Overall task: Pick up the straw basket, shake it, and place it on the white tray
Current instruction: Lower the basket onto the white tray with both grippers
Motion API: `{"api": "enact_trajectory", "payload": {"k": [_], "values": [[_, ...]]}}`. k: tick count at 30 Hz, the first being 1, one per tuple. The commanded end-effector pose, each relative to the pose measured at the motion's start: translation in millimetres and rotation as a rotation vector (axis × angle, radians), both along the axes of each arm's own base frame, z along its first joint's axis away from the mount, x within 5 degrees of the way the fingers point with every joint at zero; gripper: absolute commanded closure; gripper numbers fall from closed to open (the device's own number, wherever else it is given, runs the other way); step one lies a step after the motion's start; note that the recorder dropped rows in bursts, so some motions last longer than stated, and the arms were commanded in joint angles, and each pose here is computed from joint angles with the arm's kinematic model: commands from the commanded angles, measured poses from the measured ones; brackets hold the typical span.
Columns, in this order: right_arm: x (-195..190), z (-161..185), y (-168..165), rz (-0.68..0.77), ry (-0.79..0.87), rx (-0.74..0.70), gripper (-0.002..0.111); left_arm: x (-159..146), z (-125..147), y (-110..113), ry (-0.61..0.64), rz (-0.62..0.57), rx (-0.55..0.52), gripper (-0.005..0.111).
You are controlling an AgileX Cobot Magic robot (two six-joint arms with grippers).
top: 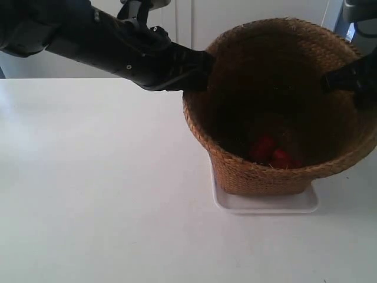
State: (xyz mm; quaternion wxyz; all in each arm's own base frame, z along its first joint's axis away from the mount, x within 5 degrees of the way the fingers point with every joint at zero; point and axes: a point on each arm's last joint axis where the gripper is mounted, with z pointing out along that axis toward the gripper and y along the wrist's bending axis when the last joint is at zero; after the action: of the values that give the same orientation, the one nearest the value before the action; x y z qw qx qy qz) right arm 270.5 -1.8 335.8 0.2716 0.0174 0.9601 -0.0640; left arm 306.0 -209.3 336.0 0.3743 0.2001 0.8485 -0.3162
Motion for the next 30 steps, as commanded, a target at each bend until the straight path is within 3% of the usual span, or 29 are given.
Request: {"api": "enact_trajectory", "payload": {"k": [1,20,26,30], "values": [[-2,-2,-5,0.021,0.036,-0.062,0.108,-3,12,-1,-0.056,-0.005,-0.012,0.107],[-1,-16,-6,0.032,0.057,-0.078,0.108,-3,4,-2,-0.031,-0.035,0.026,0.107],[0,-16,-7,0.060,0.054,-0.109,0.108,-3,4,-2,-0.031,-0.035,0.026,0.086],[1,-14,-10,0.067,0.040,-0.145,0.108,-3,4,-2,-0.031,-0.035,0.026,0.082]]}}
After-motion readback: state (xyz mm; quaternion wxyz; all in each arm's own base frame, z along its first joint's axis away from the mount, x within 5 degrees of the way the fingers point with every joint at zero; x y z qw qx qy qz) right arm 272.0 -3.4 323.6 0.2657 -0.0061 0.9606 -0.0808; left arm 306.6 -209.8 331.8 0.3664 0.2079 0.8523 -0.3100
